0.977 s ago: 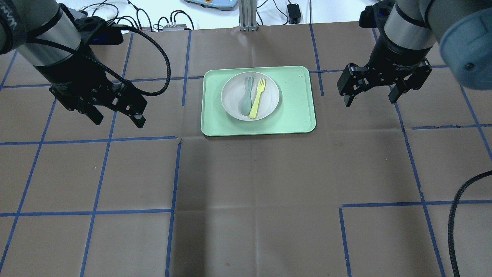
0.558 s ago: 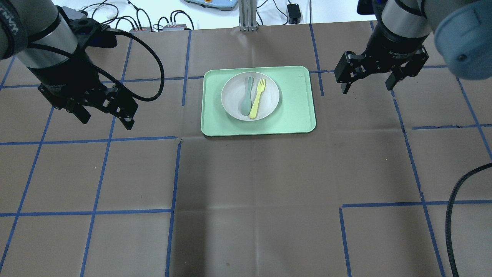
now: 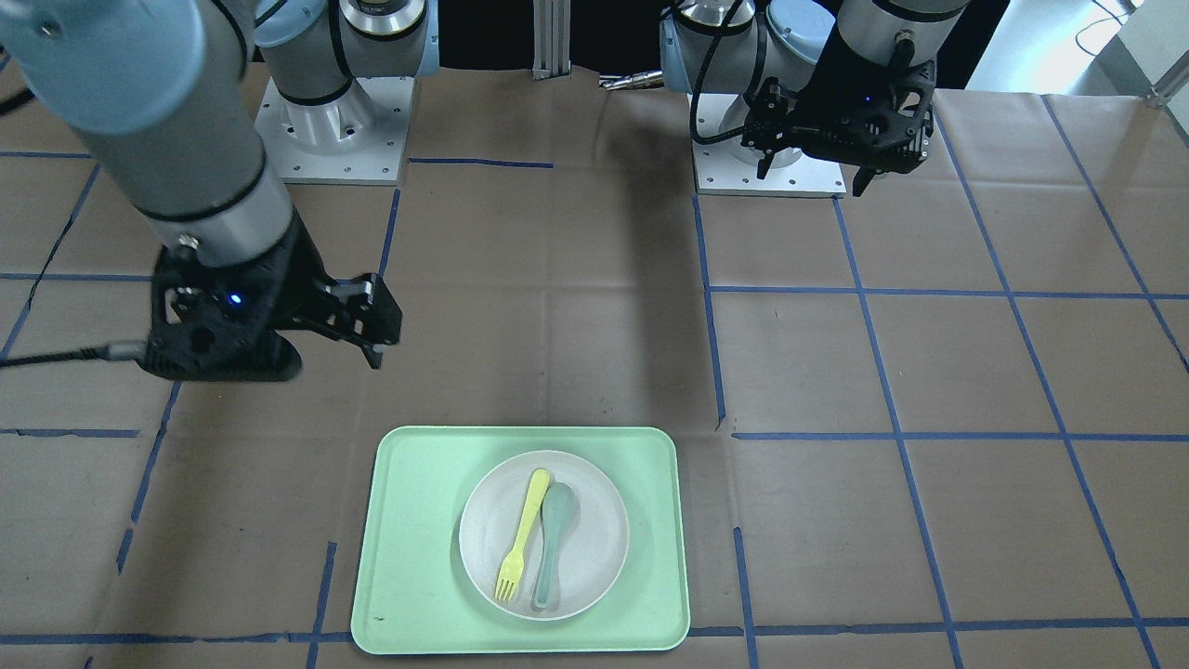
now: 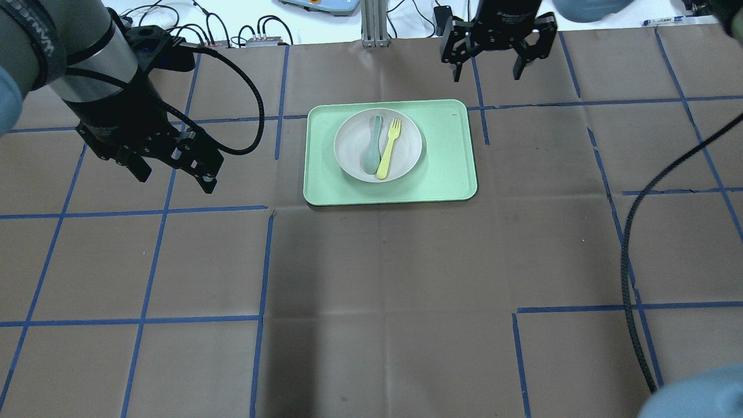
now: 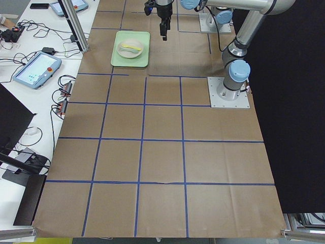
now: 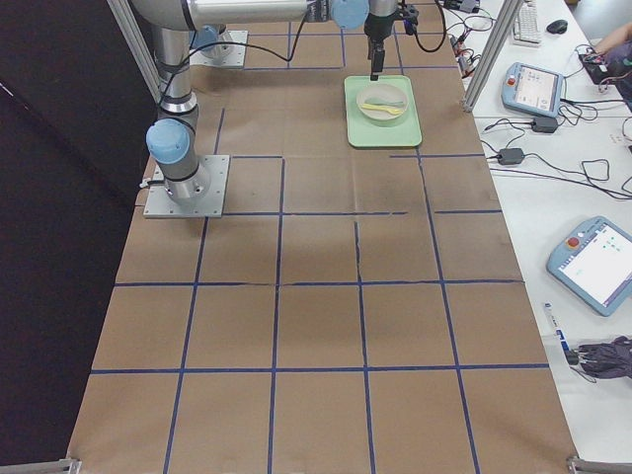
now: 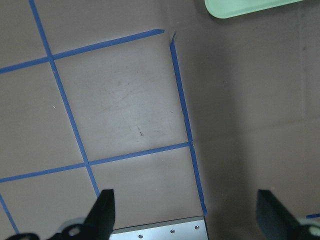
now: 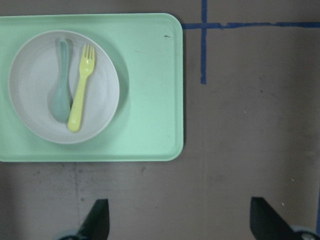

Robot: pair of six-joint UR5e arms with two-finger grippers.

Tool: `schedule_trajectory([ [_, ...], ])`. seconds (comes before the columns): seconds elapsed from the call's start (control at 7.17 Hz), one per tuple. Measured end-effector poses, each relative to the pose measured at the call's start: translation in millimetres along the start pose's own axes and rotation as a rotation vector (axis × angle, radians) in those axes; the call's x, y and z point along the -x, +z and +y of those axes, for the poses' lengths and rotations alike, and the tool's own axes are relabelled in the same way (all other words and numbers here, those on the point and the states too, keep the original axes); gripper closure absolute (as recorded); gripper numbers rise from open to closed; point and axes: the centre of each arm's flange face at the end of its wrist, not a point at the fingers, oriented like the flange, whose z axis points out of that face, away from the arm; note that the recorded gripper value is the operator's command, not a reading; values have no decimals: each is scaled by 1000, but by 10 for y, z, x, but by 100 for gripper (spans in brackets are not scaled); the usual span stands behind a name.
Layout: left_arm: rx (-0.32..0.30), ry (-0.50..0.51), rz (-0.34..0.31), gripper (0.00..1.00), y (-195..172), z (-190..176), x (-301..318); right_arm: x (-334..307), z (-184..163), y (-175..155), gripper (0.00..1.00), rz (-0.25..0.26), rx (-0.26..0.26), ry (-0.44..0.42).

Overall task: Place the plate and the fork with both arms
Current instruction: 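Move the right gripper over the yellow fork on the plate, then lower the right gripper and grasp the yellow fork handle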

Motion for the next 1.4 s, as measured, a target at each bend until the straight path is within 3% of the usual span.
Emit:
schedule_trajectory([
  [0.28,-16,8,0,0,-11,-4,-45,609,-257,438,0,7,32,31],
  [0.7,-24,12,0,0,-7,-7,-51,1149,-364,1249,0,22,70,34],
  [1.26,-67,13,-9,0,-34,-67,-38,1156,-445,2120,0,22,23,39],
  [1.4,-70,12,-11,0,-32,-58,-38,1147,-434,2215,6,23,21,41],
])
